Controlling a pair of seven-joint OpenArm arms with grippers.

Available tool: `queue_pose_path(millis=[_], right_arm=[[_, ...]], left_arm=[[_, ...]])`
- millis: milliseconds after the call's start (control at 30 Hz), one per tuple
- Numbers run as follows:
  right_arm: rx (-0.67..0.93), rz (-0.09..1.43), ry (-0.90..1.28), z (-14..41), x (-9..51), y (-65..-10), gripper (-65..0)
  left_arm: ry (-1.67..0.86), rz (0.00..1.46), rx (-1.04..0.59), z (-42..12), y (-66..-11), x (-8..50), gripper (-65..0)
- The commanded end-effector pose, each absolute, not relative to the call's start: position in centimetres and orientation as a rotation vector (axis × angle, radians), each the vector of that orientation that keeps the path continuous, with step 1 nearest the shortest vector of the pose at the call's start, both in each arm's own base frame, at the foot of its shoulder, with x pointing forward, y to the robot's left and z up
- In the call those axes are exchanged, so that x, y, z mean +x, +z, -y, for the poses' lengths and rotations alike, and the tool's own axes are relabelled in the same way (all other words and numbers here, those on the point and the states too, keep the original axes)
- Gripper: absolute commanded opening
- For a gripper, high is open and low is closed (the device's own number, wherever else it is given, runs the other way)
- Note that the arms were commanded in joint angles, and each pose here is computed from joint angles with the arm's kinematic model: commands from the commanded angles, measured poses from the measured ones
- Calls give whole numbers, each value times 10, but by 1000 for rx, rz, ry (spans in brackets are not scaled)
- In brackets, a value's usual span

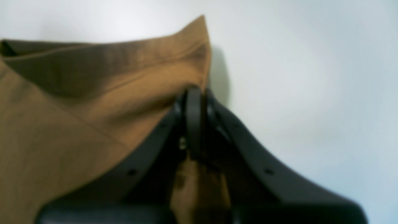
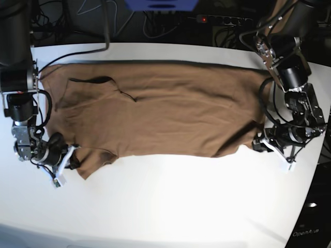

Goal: Fold the T-shirt properly
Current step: 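Shift the right gripper along the edge and grasp the other corner, then lift the held edge and fold it over onto the shoulder edge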

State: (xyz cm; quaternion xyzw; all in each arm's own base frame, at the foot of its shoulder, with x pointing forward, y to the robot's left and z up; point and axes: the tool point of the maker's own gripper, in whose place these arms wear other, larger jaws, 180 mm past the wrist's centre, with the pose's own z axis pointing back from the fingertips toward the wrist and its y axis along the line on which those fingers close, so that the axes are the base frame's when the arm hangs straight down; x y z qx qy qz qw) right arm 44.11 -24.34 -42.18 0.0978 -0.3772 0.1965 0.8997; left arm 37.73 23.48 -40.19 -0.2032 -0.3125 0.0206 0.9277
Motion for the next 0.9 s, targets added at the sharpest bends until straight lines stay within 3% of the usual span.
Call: queue_pose_path(millis=[0, 200, 867], right_arm=[[196, 855, 405, 249, 458, -398, -643], [218, 859, 393, 247, 442, -415, -643], [242, 1005, 287, 276, 399, -430, -643]], left_arm=[[29, 727, -405, -242, -378, 391, -623], [18, 797, -426, -239, -362, 386, -623], [36, 739, -426, -240, -387, 359, -623]])
